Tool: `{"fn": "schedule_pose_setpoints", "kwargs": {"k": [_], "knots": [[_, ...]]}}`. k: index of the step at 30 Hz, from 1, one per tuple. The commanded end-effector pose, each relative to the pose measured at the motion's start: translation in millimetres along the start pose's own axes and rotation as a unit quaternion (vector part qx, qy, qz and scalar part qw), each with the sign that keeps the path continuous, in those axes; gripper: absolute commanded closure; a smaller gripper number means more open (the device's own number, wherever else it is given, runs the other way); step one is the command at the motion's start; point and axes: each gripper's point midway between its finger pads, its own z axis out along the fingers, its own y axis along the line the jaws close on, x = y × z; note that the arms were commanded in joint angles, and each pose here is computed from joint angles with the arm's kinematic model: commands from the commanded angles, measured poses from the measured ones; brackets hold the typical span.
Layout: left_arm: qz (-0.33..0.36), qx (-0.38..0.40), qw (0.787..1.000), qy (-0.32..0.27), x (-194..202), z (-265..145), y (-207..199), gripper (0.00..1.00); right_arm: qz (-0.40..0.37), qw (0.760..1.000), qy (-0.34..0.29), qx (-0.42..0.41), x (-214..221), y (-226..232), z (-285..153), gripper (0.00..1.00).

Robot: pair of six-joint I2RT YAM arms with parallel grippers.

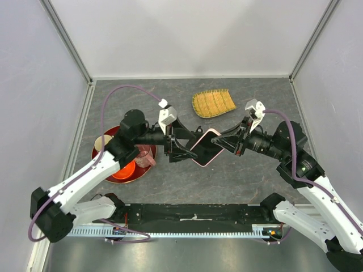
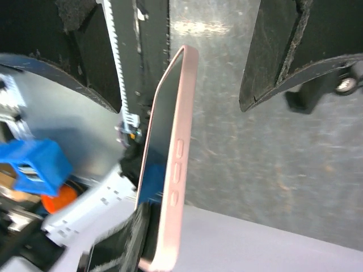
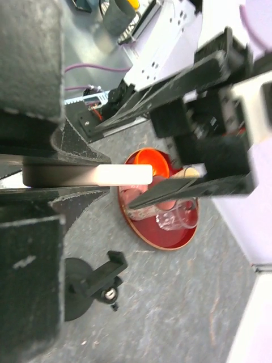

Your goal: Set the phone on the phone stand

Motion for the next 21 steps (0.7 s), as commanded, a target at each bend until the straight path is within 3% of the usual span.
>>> {"fn": "schedule_pose_setpoints", "kwargs": {"k": [1, 3, 6, 7, 9, 10, 13, 17, 21], "knots": [[-0.041, 0.151, 0.987, 0.039, 7.8, 8.6, -35.3, 0.13, -0.033, 0.991, -0.100, -0.089, -60.7, 44.0, -7.2, 1.00], [-0.040, 0.161, 0.985, 0.038, 8.4, 8.1, -38.7, 0.18, -0.027, 0.990, -0.103, -0.088, -61.5, 42.1, -4.4, 1.00], [-0.036, 0.162, 0.986, 0.034, 8.4, 7.4, -40.9, 0.47, -0.025, 0.989, -0.115, -0.094, -64.2, 42.0, -1.5, 1.00], [-0.033, 0.161, 0.986, 0.034, 6.4, 7.1, -41.2, 0.69, -0.024, 0.989, -0.115, -0.096, -62.8, 41.8, -0.8, 1.00], [-0.023, 0.148, 0.988, 0.034, 7.3, 7.9, -36.7, 0.85, -0.022, 0.991, -0.100, -0.091, -55.2, 38.2, 1.4, 1.00], [-0.021, 0.141, 0.989, 0.034, 6.8, 7.8, -35.2, 0.94, -0.022, 0.992, -0.090, -0.091, -51.4, 36.6, 3.4, 0.95], [-0.019, 0.138, 0.990, 0.037, 6.6, 6.9, -35.3, 0.98, -0.016, 0.994, -0.023, -0.110, -29.9, 37.2, 9.7, 0.62], [-0.020, 0.133, 0.990, 0.039, 8.5, 5.8, -35.0, 0.98, 0.009, 0.989, 0.045, -0.138, -4.2, 36.5, 18.7, 0.50], [-0.017, 0.133, 0.990, 0.042, 8.4, 6.3, -34.1, 0.98, 0.004, 0.989, 0.044, -0.140, -0.6, 37.8, 14.9, 0.48]]}}
